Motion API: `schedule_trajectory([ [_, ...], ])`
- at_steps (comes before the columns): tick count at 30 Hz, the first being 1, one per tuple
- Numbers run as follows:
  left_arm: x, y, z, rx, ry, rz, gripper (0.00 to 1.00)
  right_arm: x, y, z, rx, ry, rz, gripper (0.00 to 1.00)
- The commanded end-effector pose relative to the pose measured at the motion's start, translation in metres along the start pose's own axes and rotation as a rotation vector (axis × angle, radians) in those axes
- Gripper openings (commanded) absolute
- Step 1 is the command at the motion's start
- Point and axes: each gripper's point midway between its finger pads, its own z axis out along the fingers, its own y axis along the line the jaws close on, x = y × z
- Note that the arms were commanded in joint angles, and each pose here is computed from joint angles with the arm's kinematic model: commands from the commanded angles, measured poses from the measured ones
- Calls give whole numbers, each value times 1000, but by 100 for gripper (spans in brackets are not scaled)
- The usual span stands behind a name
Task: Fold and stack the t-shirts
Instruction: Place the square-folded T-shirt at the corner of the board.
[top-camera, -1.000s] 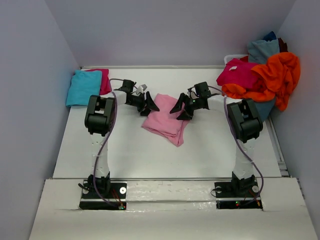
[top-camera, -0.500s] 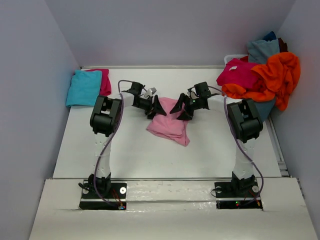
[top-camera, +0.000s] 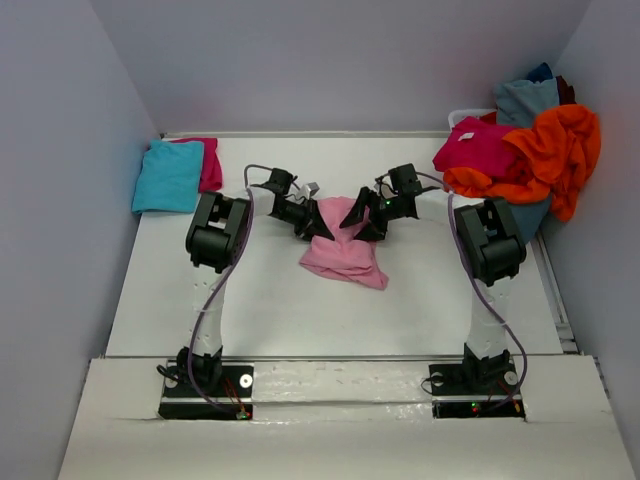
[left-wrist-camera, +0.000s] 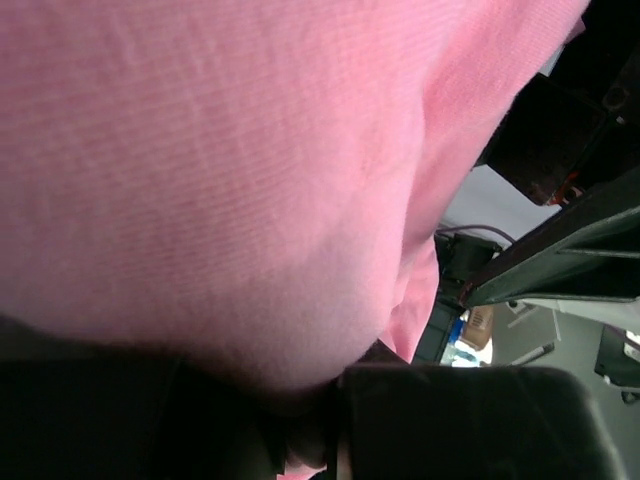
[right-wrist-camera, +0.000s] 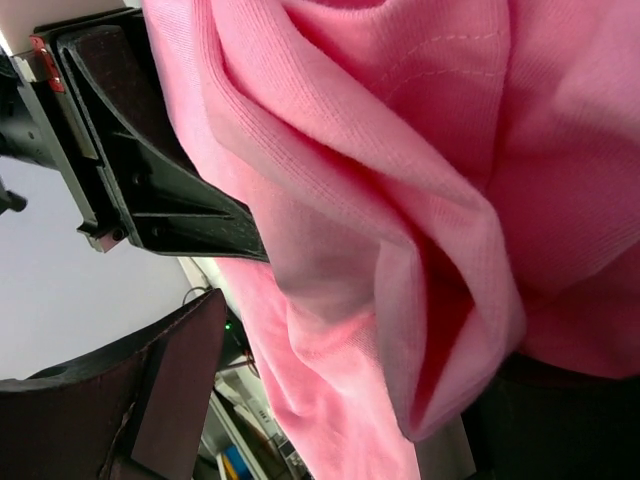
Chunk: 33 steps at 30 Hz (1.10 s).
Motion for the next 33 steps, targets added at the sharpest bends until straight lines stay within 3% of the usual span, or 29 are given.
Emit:
schedule_trajectory([
  [1,-16,102,-8,-548,-162,3,6,9,-23,-3,133,-4,-26,75],
  [9,-72,85,-83,-792,-451,76,6,-13,-11,-43,262,-167,-107,93],
  [19,-122,51,-196,-1015,-713,97,6,-9,-19,-48,313,-157,-116,93],
  [24,-146,19,-238,-1071,-822,112,6,-5,-25,-44,312,-136,-110,93],
  [33,-175,-2,-297,-1179,-946,59,5,-1,-32,-47,343,-122,-123,93],
])
